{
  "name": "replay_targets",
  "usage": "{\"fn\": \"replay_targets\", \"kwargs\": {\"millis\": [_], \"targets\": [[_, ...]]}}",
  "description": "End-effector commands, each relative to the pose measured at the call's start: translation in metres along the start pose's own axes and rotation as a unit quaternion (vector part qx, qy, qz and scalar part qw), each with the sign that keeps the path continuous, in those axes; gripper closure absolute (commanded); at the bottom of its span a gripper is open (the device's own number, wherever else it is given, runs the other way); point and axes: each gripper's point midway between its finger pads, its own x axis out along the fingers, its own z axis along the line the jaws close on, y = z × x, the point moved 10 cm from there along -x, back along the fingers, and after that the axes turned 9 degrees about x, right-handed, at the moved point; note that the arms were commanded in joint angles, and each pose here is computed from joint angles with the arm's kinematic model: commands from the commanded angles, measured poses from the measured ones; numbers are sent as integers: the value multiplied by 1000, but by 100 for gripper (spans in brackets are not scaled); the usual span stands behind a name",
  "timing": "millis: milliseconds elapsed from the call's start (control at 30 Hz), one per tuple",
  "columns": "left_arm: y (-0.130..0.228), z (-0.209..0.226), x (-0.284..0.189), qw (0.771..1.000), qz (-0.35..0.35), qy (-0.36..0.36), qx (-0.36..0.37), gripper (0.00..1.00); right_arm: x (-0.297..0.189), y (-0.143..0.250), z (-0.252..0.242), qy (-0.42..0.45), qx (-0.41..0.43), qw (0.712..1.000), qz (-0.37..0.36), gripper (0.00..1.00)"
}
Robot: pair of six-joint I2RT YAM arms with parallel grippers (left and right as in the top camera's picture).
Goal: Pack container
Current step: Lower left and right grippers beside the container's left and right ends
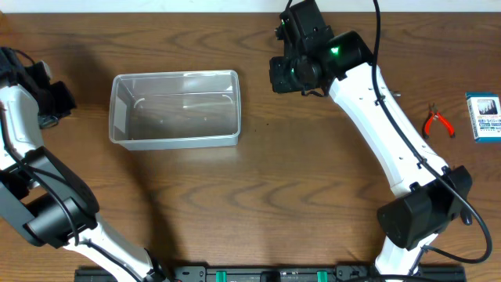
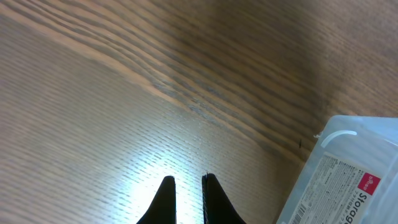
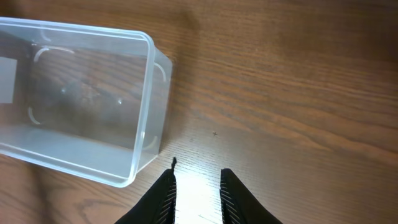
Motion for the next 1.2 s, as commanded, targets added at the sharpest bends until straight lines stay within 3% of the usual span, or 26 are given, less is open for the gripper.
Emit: {"fn": "replay_targets", "kwargs": {"millis": [0, 500, 833, 1000, 1167], "targets": [[0, -2, 9, 1000, 10, 13, 20, 94, -2, 0, 1, 7, -23, 1000, -2, 75], [-4, -37, 14, 992, 16, 30, 119, 94, 0, 9, -5, 24, -75, 996, 34, 72], [-4, -42, 14, 990, 17, 33, 133, 94, 20, 13, -8, 38, -72, 995, 65, 86], [1, -42, 18, 990, 25, 35, 132, 94, 35, 15, -9, 40, -70, 993, 85, 99], [3, -42, 19, 990, 28, 36, 132, 94, 42, 15, -10, 42, -69, 992, 92, 99]]}}
